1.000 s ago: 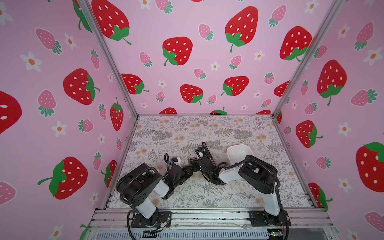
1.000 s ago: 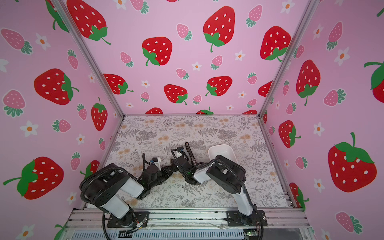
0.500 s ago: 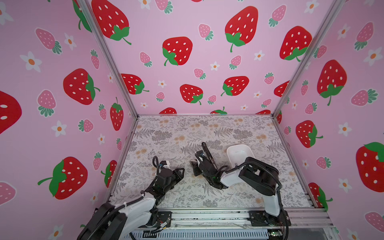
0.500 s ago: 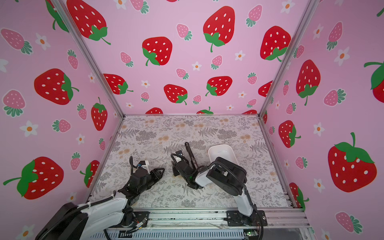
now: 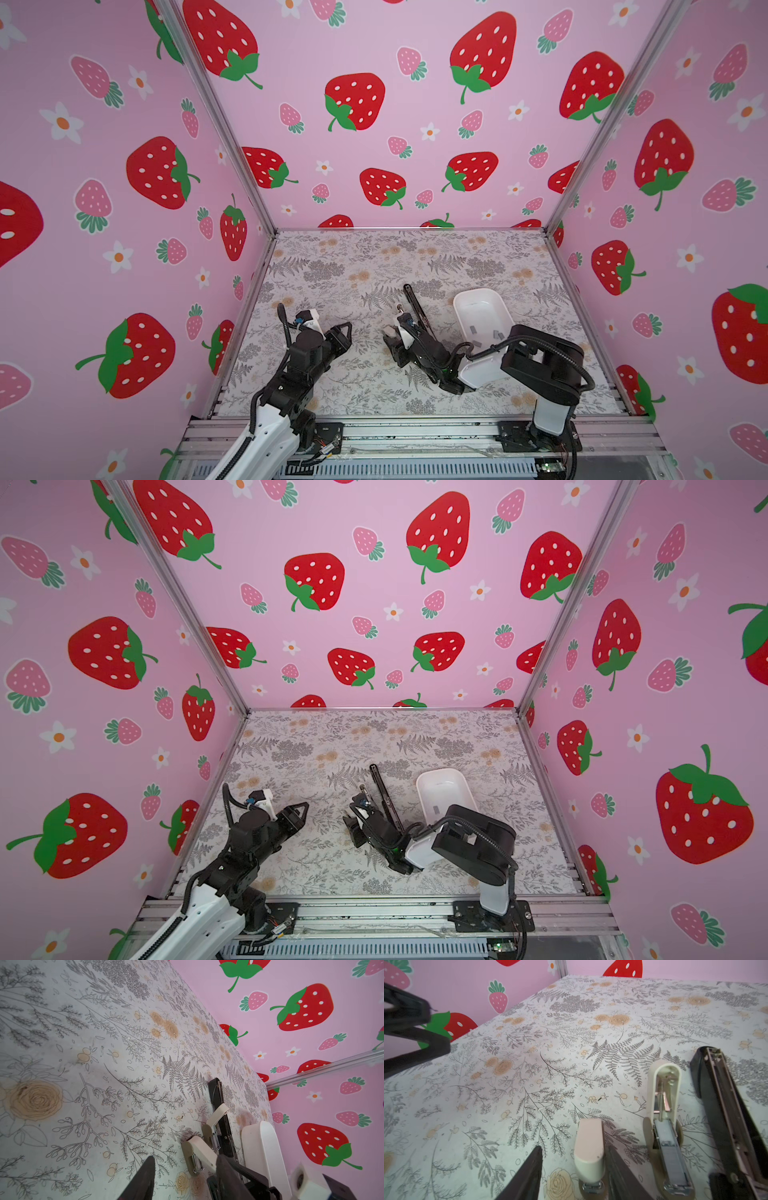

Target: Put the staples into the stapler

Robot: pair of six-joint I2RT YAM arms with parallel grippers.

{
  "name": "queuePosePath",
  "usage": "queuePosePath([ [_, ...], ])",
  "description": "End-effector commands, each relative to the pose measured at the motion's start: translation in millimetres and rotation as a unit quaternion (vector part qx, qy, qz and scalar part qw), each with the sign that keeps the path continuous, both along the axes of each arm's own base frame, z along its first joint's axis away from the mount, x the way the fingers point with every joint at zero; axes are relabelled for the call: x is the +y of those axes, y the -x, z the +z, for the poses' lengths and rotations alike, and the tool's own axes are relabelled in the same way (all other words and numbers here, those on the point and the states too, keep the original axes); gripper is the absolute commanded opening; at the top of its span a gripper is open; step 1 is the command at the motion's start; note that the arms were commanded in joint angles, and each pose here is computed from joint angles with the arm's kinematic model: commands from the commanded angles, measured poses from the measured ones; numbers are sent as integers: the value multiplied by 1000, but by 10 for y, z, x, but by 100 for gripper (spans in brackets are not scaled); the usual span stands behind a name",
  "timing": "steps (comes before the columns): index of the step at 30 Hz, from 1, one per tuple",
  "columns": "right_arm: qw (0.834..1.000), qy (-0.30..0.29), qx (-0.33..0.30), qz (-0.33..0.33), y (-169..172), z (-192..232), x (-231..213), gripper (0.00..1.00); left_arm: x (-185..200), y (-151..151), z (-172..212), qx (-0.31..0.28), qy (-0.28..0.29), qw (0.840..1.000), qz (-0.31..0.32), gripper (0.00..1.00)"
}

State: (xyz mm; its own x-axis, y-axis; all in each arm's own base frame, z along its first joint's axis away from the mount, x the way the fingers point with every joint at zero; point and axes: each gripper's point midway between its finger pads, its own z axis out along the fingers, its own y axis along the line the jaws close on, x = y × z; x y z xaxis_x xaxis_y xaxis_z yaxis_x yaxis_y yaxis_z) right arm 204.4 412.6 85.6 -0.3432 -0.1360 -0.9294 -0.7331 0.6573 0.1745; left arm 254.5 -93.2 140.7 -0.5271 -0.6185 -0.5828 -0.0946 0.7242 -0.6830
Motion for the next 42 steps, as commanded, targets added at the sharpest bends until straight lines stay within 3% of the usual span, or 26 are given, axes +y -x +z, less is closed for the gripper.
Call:
queuePosePath([
  [1,1000,-18,-24,-11,13,264,-55,51,-63,-140,246,-22,-30,999,-22,49],
  [5,999,-18,-34,-20,-3,443,-89,50,-205,-247,183,-15,-39,997,-58,48],
  [8,999,-3,-41,-24,-63,482,-4,42,-284,-294,144,-10,-41,996,-78,46],
  [14,999,35,-29,-20,-185,209,245,32,-244,-357,90,-18,-42,997,-60,47],
  [23,996,78,-14,-29,-214,-194,204,30,-195,-364,163,-32,-51,997,-50,47],
  [29,996,85,-8,-31,-192,-283,134,22,-233,-402,165,-31,-46,997,-56,48],
  [42,993,109,10,-35,-118,-710,-61,23,-316,-481,55,-16,-37,997,-68,48],
])
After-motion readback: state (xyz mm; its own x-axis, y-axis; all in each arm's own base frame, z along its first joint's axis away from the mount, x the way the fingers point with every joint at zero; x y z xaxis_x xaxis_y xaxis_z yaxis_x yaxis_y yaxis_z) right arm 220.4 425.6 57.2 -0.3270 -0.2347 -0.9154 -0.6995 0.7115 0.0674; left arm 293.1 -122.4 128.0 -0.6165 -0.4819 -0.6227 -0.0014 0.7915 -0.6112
